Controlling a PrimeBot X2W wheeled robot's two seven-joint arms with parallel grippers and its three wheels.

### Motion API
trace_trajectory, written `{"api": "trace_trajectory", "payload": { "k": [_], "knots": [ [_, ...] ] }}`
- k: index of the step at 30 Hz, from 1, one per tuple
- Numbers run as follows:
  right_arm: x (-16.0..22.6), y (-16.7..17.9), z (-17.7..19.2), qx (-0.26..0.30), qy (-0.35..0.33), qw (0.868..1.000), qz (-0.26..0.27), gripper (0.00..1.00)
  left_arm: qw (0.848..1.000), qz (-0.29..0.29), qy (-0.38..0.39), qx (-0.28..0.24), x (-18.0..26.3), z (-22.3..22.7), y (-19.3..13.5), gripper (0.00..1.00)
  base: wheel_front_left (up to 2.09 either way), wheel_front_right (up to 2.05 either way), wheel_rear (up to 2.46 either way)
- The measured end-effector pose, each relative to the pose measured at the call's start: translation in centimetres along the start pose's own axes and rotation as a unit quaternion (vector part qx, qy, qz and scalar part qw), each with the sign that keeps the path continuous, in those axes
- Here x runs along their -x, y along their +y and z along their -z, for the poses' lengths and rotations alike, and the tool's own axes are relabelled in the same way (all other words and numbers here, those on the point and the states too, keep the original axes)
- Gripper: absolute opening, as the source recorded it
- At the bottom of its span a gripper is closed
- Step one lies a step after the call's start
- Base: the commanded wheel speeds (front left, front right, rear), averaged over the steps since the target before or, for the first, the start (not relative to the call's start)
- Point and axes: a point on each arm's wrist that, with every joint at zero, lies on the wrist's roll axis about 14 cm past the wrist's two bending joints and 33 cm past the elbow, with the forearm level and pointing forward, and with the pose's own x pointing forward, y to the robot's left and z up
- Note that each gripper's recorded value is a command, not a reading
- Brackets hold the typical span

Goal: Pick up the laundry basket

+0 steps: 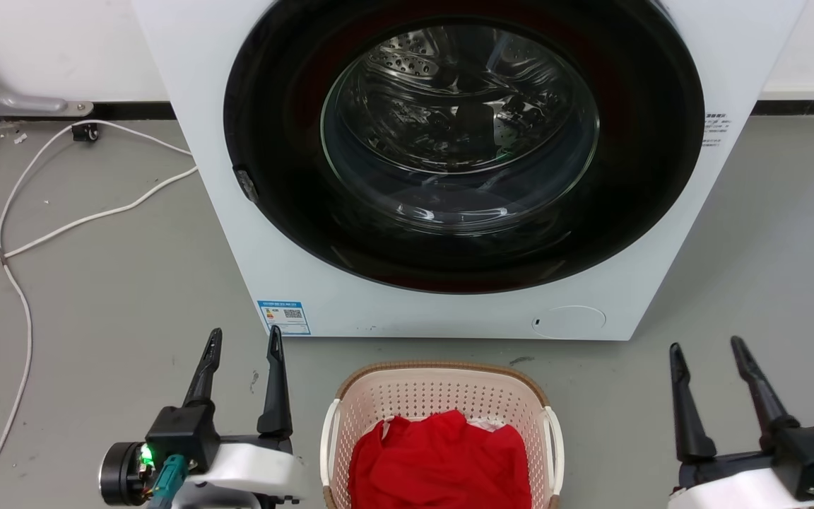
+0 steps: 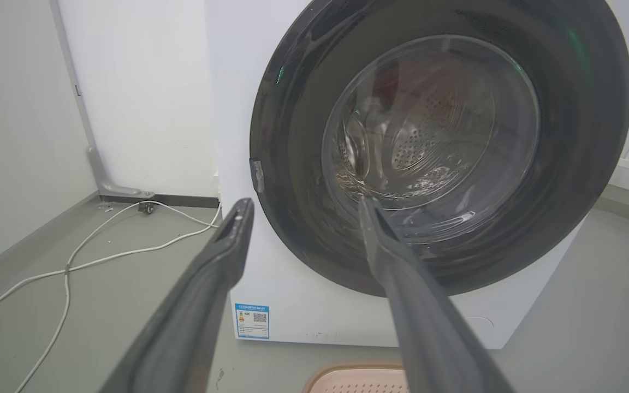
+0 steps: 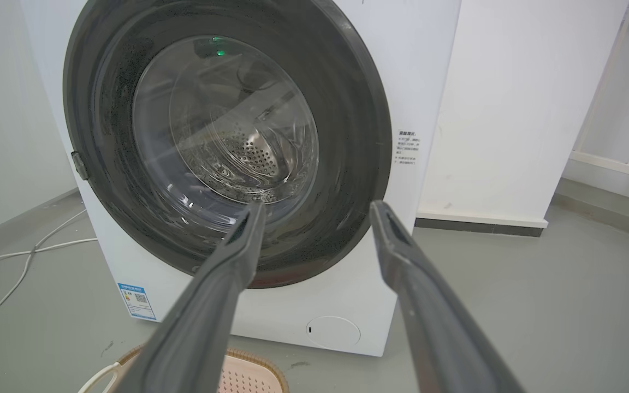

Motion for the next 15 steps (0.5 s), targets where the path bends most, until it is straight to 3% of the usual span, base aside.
{"api": "trace_trajectory", "payload": {
  "k": [15],
  "knots": [
    [-4.8, 2.9, 7.9, 0.019, 0.106, 0.993, -0.057, 1.0, 0.992, 0.047, 0.118, -0.015, -4.9, 8.6, -0.9, 1.0, 0.0, 0.0, 0.0]
  ]
}}
